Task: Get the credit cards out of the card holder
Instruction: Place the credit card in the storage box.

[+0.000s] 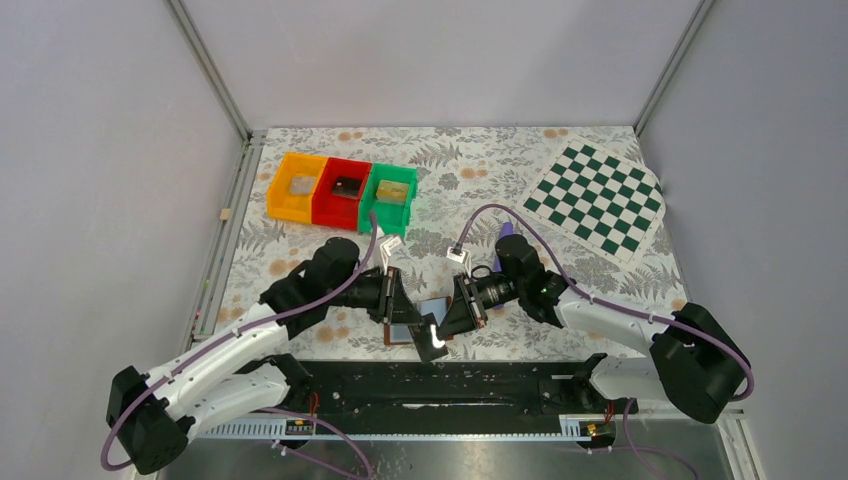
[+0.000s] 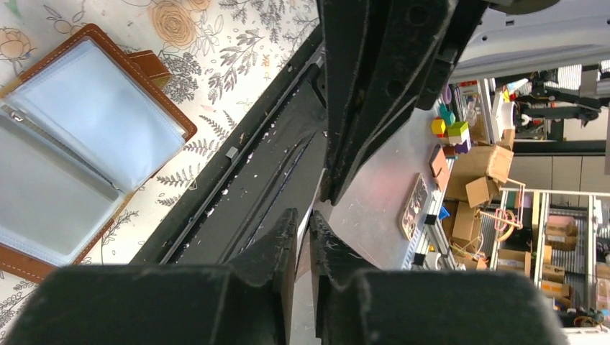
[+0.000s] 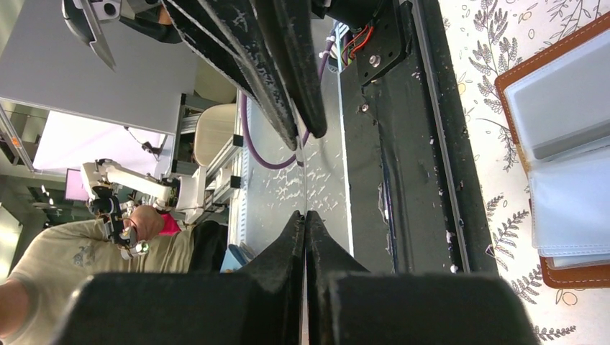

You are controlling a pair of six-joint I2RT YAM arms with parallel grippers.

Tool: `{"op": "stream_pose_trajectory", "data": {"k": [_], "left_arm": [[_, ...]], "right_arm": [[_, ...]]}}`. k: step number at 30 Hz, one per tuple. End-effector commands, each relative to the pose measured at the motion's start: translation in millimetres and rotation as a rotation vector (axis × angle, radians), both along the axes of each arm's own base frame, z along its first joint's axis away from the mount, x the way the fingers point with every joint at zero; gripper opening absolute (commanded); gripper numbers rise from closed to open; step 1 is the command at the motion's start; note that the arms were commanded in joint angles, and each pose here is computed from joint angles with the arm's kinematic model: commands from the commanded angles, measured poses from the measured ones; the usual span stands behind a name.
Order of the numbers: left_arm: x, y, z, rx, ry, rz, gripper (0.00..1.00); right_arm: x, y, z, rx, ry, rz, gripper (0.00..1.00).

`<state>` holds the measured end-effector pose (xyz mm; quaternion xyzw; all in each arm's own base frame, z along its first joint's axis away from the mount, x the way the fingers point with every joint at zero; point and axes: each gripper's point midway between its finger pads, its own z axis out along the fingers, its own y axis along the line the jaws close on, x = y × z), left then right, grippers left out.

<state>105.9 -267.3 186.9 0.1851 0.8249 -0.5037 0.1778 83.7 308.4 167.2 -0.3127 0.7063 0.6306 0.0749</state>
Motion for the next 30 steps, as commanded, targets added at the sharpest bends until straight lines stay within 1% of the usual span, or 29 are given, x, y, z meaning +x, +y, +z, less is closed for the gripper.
{"op": "stream_pose_trajectory", "data": {"k": [1,2,3,4,6,7,8,9,10,12,14,16,20,24,28,30], "left_arm": [[-2,-5,13,-0.08,-0.021,-0.051,0.06],[-4,-7,12,-0.089,-0.011,-0.06,0.02],[-4,-8,12,-0.096,-0.006,-0.067,0.0],[-4,-8,11,-0.094,-0.003,-0.065,0.0],[3,-6,8,-0.074,0.002,-0.033,0.0],[9,-3,6,-0.058,0.004,-0.004,0.0],[15,2,5,-0.048,0.01,0.026,0.0],[23,7,6,-0.051,0.01,0.065,0.0],[32,13,8,-0.058,0.012,0.107,0.0],[51,27,13,-0.065,0.004,0.198,0.0],[75,47,18,-0.028,-0.03,0.312,0.0],[100,70,23,0.01,-0.071,0.423,0.0],[150,116,43,0.035,-0.133,0.632,0.0],[207,165,65,0.025,-0.181,0.843,0.0],[260,208,81,0.019,-0.243,0.986,0.0],[283,229,85,-0.014,-0.248,1.054,0.0]], "right_arm": [[-1,0,3,0.019,-0.012,0.035,0.0],[0,1,3,0.019,-0.012,0.033,0.0],[0,1,3,0.016,-0.008,0.031,0.0],[1,2,3,0.014,-0.007,0.027,0.03],[4,3,3,0.006,-0.007,0.002,0.14],[7,4,5,0.004,-0.009,-0.019,0.22],[10,4,10,0.009,-0.019,-0.047,0.38],[15,5,12,0.006,-0.021,-0.078,0.49],[19,5,16,0.007,-0.026,-0.114,0.57],[25,4,25,0.004,-0.041,-0.174,0.69],[30,3,30,-0.008,-0.049,-0.221,0.86],[31,0,36,-0.011,-0.059,-0.256,0.98],[36,-5,43,-0.011,-0.056,-0.333,0.99],[39,-9,45,-0.005,-0.053,-0.392,0.99],[42,-14,43,-0.011,-0.06,-0.439,1.0],[42,-16,42,-0.017,-0.061,-0.449,0.99]]}}
